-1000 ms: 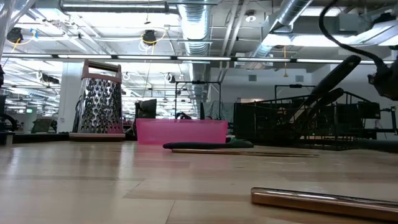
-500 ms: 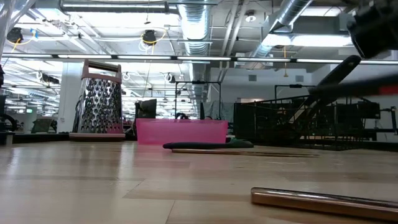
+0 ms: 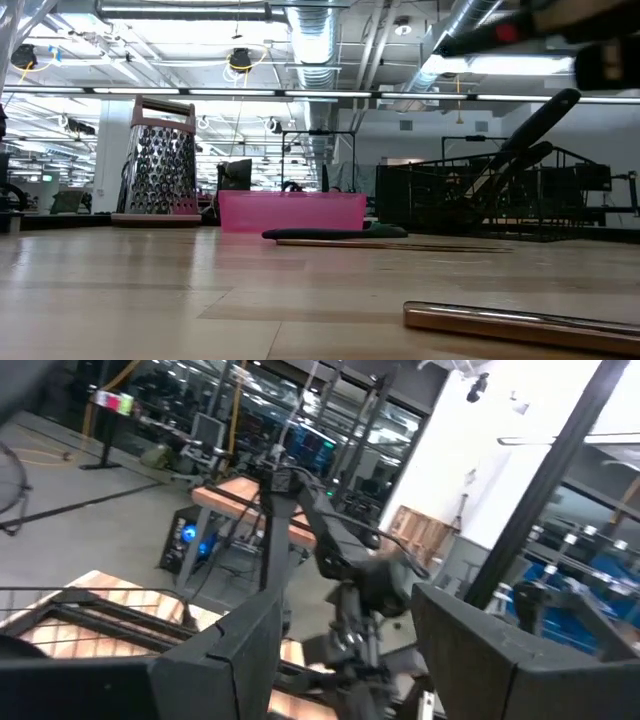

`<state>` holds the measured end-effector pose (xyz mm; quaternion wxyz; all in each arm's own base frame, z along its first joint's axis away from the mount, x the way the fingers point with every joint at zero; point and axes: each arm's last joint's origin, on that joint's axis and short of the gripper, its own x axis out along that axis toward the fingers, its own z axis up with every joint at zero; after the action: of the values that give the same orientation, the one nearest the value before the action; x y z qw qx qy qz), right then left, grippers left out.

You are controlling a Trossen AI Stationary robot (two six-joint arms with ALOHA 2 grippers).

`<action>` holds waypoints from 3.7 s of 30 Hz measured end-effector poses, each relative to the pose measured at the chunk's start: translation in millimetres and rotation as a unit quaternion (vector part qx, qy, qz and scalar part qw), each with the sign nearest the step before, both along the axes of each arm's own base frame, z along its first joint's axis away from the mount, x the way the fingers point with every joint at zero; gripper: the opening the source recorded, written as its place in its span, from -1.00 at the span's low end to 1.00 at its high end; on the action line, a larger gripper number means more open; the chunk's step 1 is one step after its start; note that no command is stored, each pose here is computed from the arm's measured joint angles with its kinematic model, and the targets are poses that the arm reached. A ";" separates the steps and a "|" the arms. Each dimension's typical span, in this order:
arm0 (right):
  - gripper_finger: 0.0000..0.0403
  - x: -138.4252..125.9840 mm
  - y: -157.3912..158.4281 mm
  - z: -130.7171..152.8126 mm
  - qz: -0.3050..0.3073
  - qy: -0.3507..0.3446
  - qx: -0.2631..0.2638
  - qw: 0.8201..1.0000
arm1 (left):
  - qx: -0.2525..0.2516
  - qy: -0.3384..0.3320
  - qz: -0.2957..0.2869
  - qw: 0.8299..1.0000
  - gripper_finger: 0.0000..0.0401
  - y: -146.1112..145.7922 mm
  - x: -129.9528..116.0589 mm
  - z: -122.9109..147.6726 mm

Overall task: Pick & Place Kitchen Items
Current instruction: Put the black spatula into the transparent bin

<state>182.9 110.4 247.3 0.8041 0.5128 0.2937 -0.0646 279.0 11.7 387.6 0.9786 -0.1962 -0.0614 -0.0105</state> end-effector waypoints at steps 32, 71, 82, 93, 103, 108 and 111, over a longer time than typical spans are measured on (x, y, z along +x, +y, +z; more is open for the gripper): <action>-0.64 31.8 -65.6 69.9 0.033 -0.360 -0.155 0.919 | -0.074 -0.100 -0.141 0.982 0.24 37.0 32.5 -9.3; -0.64 42.9 -62.2 58.8 0.074 -0.344 -0.160 0.922 | -0.116 -0.104 -0.238 0.959 0.28 47.0 104.9 -46.4; -0.64 43.1 -63.1 58.6 0.074 -0.343 -0.161 0.922 | -0.120 -0.098 -0.233 0.960 0.28 43.7 113.9 -56.1; -0.64 44.9 -63.8 56.5 0.074 -0.337 -0.162 0.924 | -0.117 -0.093 -0.271 0.951 0.27 29.0 134.7 -57.5; -0.64 44.7 -63.4 56.8 0.080 -0.340 -0.160 0.923 | -0.104 -0.098 -0.269 0.953 -0.23 30.6 134.1 -56.6; -0.64 44.6 -63.1 56.9 0.084 -0.341 -0.161 0.922 | -0.091 -0.100 -0.270 0.953 -0.68 30.3 134.0 -56.6; -0.64 44.6 -62.9 56.9 0.087 -0.342 -0.162 0.921 | -0.088 -0.100 -0.276 0.952 -0.76 29.9 133.5 -56.1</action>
<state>227.5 47.5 304.2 0.9303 0.3386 0.0295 0.1380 412.5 41.6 331.5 0.9053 -0.2884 -0.1027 -0.2946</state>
